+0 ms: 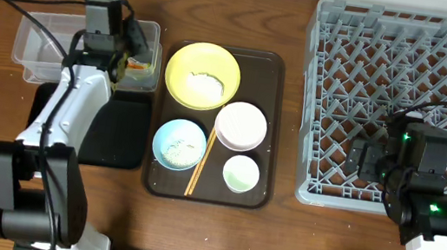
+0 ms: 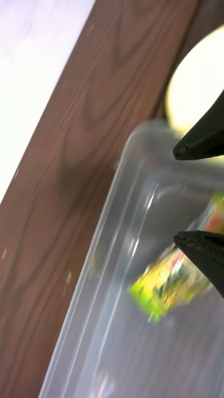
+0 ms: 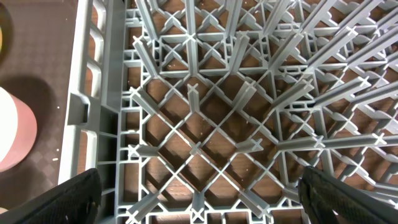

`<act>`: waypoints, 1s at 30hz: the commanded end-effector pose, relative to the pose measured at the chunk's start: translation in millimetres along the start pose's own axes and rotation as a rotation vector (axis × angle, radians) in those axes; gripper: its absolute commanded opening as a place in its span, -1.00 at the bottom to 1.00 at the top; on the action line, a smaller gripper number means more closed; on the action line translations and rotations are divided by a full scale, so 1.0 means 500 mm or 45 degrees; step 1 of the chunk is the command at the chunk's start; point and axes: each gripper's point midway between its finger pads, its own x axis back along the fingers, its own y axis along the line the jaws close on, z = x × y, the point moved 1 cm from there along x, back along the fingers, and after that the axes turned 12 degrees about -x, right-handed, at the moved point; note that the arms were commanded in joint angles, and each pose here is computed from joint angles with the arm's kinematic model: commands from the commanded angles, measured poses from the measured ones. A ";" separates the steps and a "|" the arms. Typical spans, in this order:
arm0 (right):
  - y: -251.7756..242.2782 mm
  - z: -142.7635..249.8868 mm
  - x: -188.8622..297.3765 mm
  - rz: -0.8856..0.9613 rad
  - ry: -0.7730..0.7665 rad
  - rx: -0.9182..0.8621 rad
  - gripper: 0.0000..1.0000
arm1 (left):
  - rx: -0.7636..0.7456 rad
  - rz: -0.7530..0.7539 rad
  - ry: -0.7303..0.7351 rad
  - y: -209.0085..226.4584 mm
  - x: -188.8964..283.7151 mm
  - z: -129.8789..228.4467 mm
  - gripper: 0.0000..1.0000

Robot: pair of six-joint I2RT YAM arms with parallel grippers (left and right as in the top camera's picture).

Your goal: Sort waste into correct bins and load items into the dishwasher rack

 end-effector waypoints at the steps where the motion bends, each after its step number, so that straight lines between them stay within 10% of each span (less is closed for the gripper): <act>1: 0.009 -0.015 0.010 -0.017 -0.029 -0.009 0.99 | -0.074 0.212 0.060 -0.104 0.028 0.020 -0.08; 7: 0.009 -0.015 0.010 -0.017 -0.029 -0.009 0.99 | -0.243 0.304 0.235 -0.212 0.025 0.119 0.33; 23: 0.009 -0.015 0.010 -0.017 -0.028 -0.009 0.99 | -0.362 0.247 0.450 -0.253 -0.120 0.298 0.44; 30: 0.009 -0.014 0.010 -0.016 -0.026 -0.009 0.98 | -0.372 0.261 0.480 -0.261 -0.116 0.312 -0.49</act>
